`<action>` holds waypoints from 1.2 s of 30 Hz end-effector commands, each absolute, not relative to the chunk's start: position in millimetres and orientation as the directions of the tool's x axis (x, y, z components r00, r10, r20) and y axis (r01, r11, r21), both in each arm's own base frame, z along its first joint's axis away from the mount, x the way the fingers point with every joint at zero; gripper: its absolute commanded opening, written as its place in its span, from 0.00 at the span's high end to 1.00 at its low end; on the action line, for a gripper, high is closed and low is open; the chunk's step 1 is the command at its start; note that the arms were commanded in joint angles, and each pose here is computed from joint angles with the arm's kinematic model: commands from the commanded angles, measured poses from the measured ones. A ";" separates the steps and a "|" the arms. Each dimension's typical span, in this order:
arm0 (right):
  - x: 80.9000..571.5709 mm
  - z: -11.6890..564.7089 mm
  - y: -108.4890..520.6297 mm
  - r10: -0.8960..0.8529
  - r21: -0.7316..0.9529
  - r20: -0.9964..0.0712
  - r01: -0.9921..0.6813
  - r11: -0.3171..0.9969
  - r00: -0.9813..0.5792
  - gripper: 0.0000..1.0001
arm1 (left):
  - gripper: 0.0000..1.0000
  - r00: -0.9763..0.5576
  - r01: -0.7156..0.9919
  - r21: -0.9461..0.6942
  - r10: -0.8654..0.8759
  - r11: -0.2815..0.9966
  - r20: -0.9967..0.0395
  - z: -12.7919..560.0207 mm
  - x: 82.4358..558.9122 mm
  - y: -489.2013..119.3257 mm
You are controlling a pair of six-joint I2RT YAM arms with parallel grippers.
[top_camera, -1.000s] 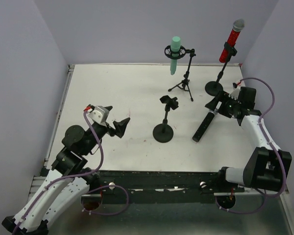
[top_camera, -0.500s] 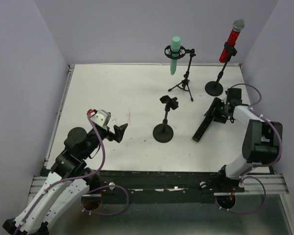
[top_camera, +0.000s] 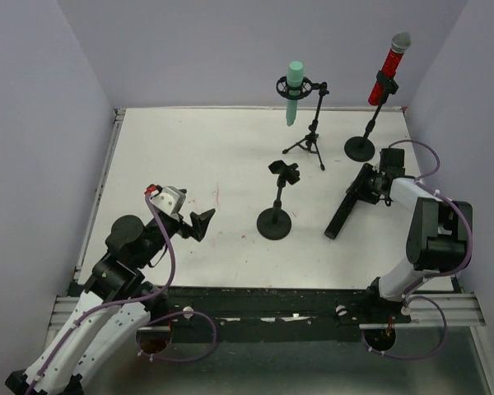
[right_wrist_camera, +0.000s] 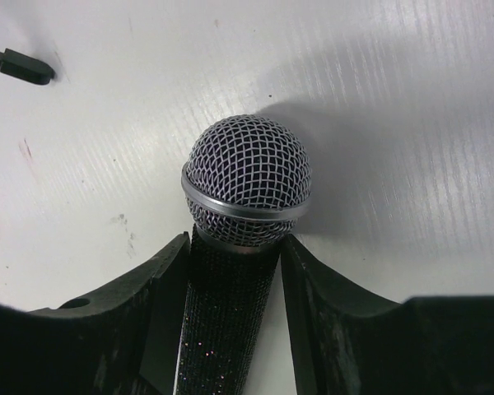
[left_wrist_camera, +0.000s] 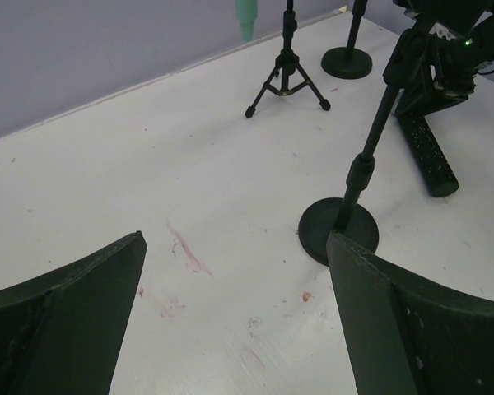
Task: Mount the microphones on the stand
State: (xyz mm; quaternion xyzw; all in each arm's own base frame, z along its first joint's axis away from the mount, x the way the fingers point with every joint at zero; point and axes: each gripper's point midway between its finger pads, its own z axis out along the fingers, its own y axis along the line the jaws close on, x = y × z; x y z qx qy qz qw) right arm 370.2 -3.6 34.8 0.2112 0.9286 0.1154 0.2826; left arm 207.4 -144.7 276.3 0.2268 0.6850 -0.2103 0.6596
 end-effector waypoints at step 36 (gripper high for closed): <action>347.9 200.0 65.8 0.311 0.521 -0.744 -0.222 0.824 -0.592 0.83 | 0.02 -0.334 0.873 -0.413 -0.299 0.260 -0.894 397.1 136.6 -221.8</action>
